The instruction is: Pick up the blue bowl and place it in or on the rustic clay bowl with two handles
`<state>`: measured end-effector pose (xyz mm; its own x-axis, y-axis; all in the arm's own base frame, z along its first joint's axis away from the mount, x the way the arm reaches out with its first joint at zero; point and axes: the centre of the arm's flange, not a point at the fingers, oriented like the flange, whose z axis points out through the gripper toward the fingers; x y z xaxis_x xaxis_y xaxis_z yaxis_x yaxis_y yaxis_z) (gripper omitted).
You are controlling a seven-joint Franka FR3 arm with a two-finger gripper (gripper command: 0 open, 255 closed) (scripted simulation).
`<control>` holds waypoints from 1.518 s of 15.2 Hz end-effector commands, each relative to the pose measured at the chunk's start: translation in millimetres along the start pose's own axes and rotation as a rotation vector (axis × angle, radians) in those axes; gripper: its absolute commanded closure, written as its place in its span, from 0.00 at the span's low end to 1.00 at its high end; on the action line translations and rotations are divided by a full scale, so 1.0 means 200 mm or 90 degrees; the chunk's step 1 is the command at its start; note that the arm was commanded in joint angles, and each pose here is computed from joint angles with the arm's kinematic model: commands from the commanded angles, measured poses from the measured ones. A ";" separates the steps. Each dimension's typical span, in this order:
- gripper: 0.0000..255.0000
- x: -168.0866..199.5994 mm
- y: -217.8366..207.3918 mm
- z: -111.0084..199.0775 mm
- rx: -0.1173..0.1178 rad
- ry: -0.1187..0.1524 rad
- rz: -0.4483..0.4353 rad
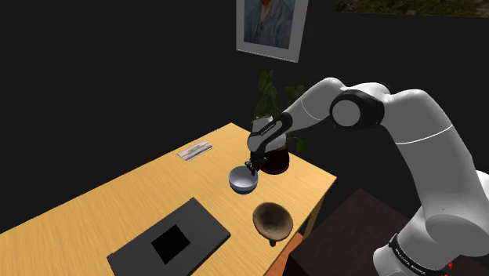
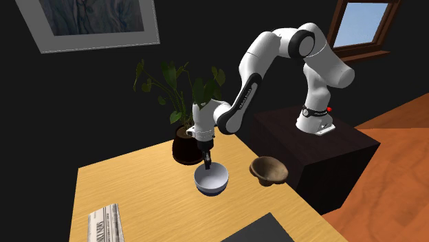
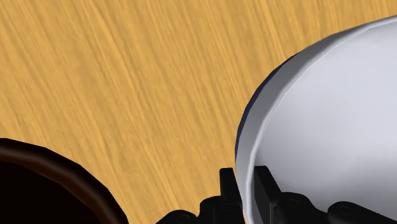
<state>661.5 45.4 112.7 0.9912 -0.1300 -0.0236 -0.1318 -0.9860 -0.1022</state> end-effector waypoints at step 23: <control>1.00 -0.01 -0.06 -0.60 0.000 0.000 0.000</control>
<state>660.3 45.2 226.7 0.9912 -0.1299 -0.0242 -0.1318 -0.9860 -0.1022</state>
